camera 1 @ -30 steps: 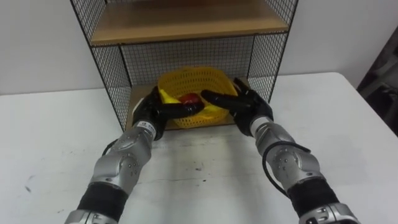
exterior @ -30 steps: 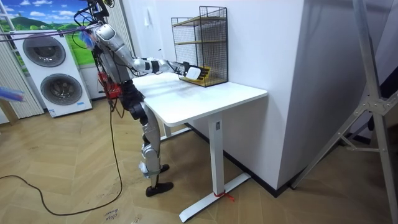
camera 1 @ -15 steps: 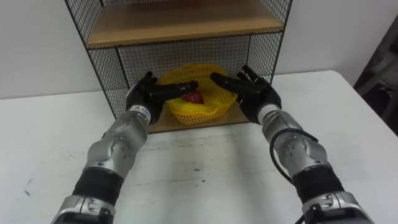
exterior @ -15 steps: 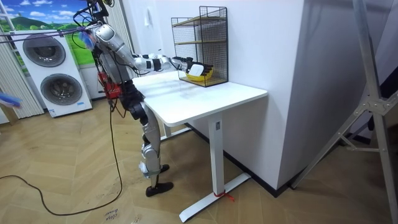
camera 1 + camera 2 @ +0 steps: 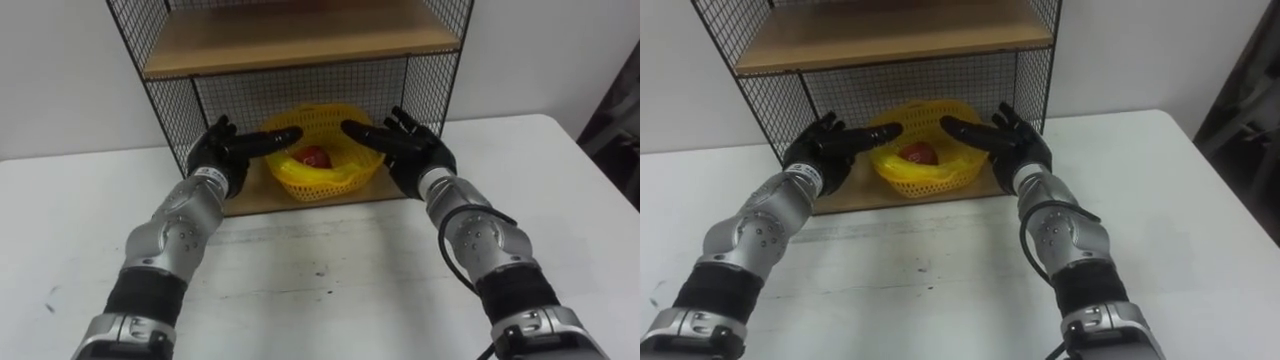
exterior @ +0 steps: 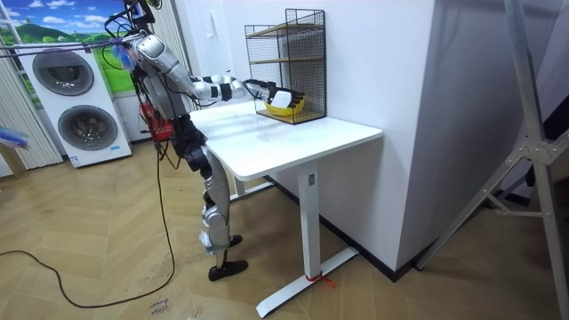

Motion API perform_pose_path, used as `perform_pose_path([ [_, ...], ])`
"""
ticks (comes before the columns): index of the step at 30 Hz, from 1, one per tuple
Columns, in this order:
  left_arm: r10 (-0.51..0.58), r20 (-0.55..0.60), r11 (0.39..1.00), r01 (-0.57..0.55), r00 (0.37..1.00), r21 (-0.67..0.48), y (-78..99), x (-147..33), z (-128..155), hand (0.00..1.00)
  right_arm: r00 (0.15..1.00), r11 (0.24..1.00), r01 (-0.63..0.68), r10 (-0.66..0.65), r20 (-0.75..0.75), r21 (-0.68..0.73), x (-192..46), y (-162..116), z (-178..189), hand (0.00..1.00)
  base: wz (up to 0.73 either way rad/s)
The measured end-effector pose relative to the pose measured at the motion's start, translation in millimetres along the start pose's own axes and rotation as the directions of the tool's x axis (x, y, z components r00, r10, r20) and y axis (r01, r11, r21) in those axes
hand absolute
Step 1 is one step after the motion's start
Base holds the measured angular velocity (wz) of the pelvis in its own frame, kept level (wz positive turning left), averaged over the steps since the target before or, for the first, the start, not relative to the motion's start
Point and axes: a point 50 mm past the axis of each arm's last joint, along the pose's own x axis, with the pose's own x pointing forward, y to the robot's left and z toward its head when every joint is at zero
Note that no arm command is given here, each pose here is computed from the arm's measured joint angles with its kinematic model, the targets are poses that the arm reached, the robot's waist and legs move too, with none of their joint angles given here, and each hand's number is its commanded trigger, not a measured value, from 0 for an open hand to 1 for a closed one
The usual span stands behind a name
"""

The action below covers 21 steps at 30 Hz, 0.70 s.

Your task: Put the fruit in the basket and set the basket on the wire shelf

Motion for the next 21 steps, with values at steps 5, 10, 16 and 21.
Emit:
perform_pose_path([
  [5,0.008,0.013,1.000,-0.008,1.000,-0.015,7.1,-0.2,7,0.00,1.000,1.000,-0.011,0.011,0.002,0.012,0,-2,2,0.00,0.00],
  [10,0.001,0.020,1.000,-0.001,1.000,-0.010,7.3,-0.4,9,0.00,1.000,0.999,-0.027,0.027,0.010,-0.033,0,-1,4,0.00,0.00],
  [16,-0.038,0.050,0.999,0.038,0.998,0.001,3.3,-0.6,18,0.00,0.994,0.980,-0.050,0.068,0.087,-0.194,-3,9,22,0.00,-0.01],
  [21,-0.062,0.080,0.998,0.060,0.995,0.026,-1.7,-2.6,24,0.00,0.986,0.964,-0.059,0.097,0.136,-0.259,-8,12,34,0.00,0.00],
])
